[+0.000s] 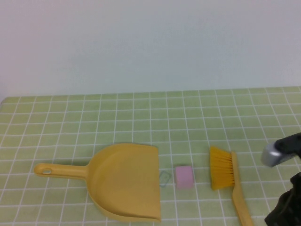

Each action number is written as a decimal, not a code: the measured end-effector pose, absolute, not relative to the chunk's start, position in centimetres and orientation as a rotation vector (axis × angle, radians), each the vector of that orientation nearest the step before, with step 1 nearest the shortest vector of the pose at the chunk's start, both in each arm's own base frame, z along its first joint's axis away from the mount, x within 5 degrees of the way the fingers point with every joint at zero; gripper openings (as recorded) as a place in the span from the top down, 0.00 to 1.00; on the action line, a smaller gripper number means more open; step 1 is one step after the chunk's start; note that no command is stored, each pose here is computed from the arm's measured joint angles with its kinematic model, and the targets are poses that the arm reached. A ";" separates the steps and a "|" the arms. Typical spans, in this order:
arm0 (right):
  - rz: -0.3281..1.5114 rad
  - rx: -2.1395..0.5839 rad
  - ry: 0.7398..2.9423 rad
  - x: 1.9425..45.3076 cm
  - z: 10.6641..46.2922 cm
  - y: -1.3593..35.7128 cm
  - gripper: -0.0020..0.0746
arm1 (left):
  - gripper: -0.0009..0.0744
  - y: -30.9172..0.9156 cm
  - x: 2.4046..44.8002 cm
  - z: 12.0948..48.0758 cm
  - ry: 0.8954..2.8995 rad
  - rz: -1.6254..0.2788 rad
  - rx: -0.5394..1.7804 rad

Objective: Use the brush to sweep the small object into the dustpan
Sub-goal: Pick up the broom from the table

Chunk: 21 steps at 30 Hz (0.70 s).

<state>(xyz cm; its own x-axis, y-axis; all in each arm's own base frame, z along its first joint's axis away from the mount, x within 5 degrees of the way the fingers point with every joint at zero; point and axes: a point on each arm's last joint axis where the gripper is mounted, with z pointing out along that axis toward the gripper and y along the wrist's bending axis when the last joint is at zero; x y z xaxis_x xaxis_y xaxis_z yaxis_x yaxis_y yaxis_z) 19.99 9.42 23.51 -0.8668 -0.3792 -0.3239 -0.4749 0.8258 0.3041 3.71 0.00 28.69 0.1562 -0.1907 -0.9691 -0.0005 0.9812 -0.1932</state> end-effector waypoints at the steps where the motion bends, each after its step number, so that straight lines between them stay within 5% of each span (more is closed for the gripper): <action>1: 0.531 -0.711 2.760 19.9 23.2 10.1 0.98 | 0.99 0.0 3.7 28.7 1.411 -0.137 -0.161; 7: 0.325 -0.882 2.737 19.6 21.5 13.0 0.98 | 0.99 0.0 3.7 28.6 1.417 -0.137 -0.161; 13: 0.378 -0.842 2.764 20.2 20.2 14.1 0.97 | 0.99 0.0 3.7 28.6 1.417 -0.137 -0.161; 16: 0.395 -0.822 2.786 20.3 19.6 14.3 0.87 | 0.99 0.0 3.7 28.6 1.417 -0.137 -0.161; 21: 0.336 -0.850 2.759 20.9 19.0 14.3 0.59 | 0.99 0.0 3.7 28.6 1.417 -0.137 -0.161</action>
<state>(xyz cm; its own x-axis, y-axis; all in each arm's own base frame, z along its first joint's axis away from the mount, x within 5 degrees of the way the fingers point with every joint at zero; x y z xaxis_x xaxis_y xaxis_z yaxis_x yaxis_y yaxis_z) 20.95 14.27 19.04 -0.8036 -0.5208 -0.2880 -0.5747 0.8049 0.1481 3.72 -0.01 28.62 0.1485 -0.1910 -0.9703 -0.0012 0.9811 -0.1933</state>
